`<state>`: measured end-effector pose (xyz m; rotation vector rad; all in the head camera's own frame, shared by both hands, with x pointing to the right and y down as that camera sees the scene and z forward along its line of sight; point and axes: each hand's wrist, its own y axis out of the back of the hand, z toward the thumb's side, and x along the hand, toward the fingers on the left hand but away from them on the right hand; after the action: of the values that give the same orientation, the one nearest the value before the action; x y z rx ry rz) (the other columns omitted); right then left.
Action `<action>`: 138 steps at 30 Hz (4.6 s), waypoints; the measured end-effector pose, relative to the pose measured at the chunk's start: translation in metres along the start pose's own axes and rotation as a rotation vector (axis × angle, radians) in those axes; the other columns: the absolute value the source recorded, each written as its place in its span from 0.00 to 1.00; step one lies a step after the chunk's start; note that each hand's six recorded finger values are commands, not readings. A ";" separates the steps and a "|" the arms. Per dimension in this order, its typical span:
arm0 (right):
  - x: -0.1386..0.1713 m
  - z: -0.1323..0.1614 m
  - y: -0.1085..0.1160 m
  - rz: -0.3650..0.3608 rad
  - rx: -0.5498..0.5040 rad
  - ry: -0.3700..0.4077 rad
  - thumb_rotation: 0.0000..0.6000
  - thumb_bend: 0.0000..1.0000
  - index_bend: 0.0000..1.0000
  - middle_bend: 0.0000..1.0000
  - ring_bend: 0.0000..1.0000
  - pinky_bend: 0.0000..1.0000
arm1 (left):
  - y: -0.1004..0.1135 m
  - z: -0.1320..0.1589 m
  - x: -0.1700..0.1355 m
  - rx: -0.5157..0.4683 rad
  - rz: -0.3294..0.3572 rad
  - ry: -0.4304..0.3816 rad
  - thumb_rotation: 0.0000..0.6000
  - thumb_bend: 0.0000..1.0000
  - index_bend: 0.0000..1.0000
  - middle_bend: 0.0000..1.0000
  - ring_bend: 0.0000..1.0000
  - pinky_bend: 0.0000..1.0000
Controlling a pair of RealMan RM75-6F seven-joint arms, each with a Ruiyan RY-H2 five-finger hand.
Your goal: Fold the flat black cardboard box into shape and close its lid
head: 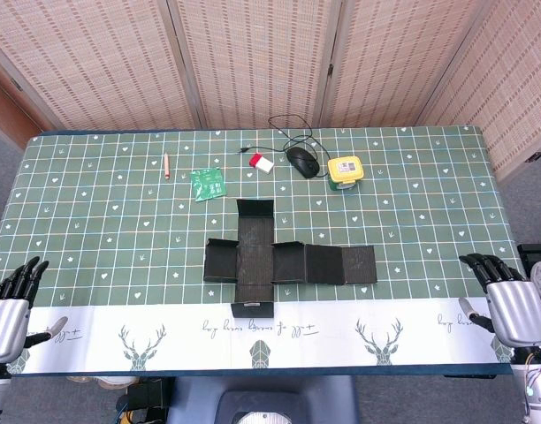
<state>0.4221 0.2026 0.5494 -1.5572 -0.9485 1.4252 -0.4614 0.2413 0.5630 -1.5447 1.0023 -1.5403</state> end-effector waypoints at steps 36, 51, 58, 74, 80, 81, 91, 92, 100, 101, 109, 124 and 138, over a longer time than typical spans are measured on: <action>-0.079 0.104 -0.027 0.266 0.055 0.137 1.00 0.16 0.12 0.22 0.77 0.92 | 0.011 0.009 0.003 -0.002 0.030 -0.053 1.00 0.16 0.05 0.06 0.09 0.18; -0.127 0.191 -0.069 0.464 0.143 0.154 1.00 0.00 0.11 0.16 0.77 0.92 | 0.008 0.006 -0.004 -0.009 0.025 -0.049 1.00 0.16 0.05 0.06 0.09 0.18; -0.136 0.212 -0.082 0.511 0.202 0.139 1.00 0.00 0.11 0.14 0.76 0.92 | 0.006 0.004 -0.005 -0.014 0.026 -0.048 1.00 0.16 0.05 0.06 0.09 0.18; -0.152 0.242 -0.121 0.568 0.304 0.081 1.00 0.00 0.08 0.13 0.76 0.92 | 0.001 0.000 -0.006 -0.025 0.017 -0.049 1.00 0.16 0.05 0.06 0.09 0.18; -0.156 0.249 -0.130 0.585 0.326 0.065 1.00 0.00 0.06 0.13 0.76 0.92 | 0.003 -0.002 -0.007 -0.021 0.022 -0.046 1.00 0.16 0.05 0.06 0.09 0.18; -0.157 0.250 -0.131 0.587 0.330 0.063 1.00 0.00 0.06 0.13 0.76 0.92 | 0.003 -0.003 -0.007 -0.019 0.023 -0.046 1.00 0.16 0.05 0.06 0.09 0.18; -0.162 0.252 -0.139 0.597 0.357 0.043 1.00 0.00 0.06 0.13 0.76 0.91 | 0.002 -0.005 -0.007 -0.017 0.018 -0.043 1.00 0.16 0.05 0.06 0.09 0.18; -0.163 0.252 -0.140 0.597 0.360 0.043 1.00 0.00 0.06 0.13 0.76 0.91 | 0.002 -0.005 -0.007 -0.018 0.018 -0.043 1.00 0.16 0.05 0.06 0.09 0.18; -0.163 0.258 -0.144 0.594 0.392 0.059 1.00 0.02 0.07 0.18 0.76 0.91 | 0.001 -0.005 -0.004 -0.018 0.014 -0.049 1.00 0.16 0.05 0.06 0.09 0.18; -0.163 0.259 -0.144 0.590 0.395 0.064 1.00 0.04 0.08 0.20 0.76 0.91 | 0.000 -0.004 -0.003 -0.017 0.013 -0.054 1.00 0.16 0.05 0.06 0.09 0.18; -0.162 0.266 -0.142 0.556 0.406 0.098 1.00 0.15 0.19 0.29 0.79 0.91 | -0.004 0.014 0.022 -0.072 0.022 -0.139 1.00 0.16 0.19 0.10 0.18 0.21; -0.163 0.263 -0.138 0.537 0.347 0.135 1.00 0.17 0.23 0.32 0.79 0.91 | -0.034 0.064 0.098 -0.022 0.022 -0.347 1.00 0.16 0.39 0.33 0.56 0.46; -0.160 0.266 -0.138 0.537 0.340 0.165 1.00 0.17 0.23 0.32 0.79 0.91 | -0.082 0.133 0.132 0.053 0.062 -0.530 1.00 0.04 0.00 0.00 0.60 0.53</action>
<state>0.1427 0.1299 0.7281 -1.6993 -0.1698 1.6780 -0.3279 0.1543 0.6911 -1.7367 0.6893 -1.0197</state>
